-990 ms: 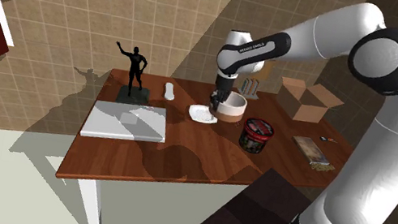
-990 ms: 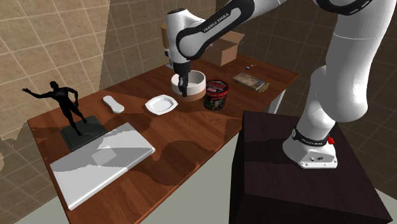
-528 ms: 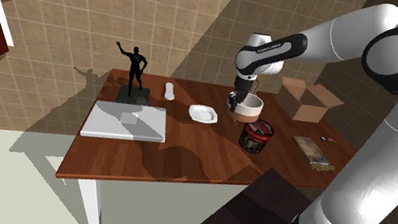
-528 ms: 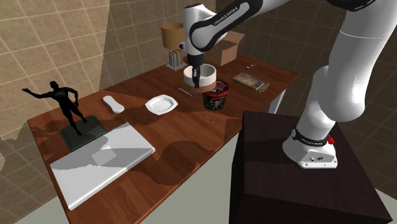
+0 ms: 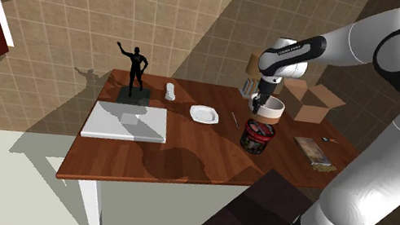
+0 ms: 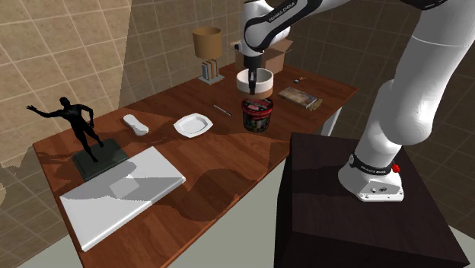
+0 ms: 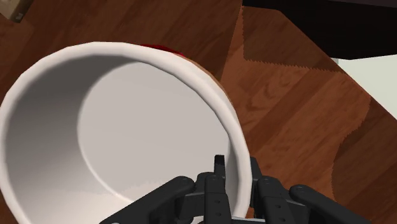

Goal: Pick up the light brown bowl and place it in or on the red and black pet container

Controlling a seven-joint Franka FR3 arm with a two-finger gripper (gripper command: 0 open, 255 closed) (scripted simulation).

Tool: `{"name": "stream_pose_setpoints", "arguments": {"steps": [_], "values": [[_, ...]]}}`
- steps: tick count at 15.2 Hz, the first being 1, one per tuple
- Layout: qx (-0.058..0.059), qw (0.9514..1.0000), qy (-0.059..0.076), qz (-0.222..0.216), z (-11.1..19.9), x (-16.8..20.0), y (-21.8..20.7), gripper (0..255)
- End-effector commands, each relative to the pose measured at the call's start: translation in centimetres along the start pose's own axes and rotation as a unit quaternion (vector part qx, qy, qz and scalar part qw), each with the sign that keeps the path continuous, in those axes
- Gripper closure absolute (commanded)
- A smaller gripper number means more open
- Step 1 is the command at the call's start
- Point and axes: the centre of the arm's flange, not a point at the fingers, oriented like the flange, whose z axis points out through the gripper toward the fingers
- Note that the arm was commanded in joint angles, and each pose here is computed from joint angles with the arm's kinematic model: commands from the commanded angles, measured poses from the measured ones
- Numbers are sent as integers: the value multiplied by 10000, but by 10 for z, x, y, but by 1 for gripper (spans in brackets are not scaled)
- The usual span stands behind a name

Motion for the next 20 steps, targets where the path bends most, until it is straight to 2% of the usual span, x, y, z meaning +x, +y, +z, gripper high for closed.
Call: {"name": "stream_pose_setpoints", "arguments": {"steps": [1, 2, 17, 20], "values": [[-1, 10000, 4, -9, -1, -15, 19, 255], [-1, 10000, 4, -9, -2, -23, 29, 255], [-1, 10000, 4, -9, 77, -20, 30, 255], [-1, 10000, 4, -9, 80, -20, 30, 255]]}}
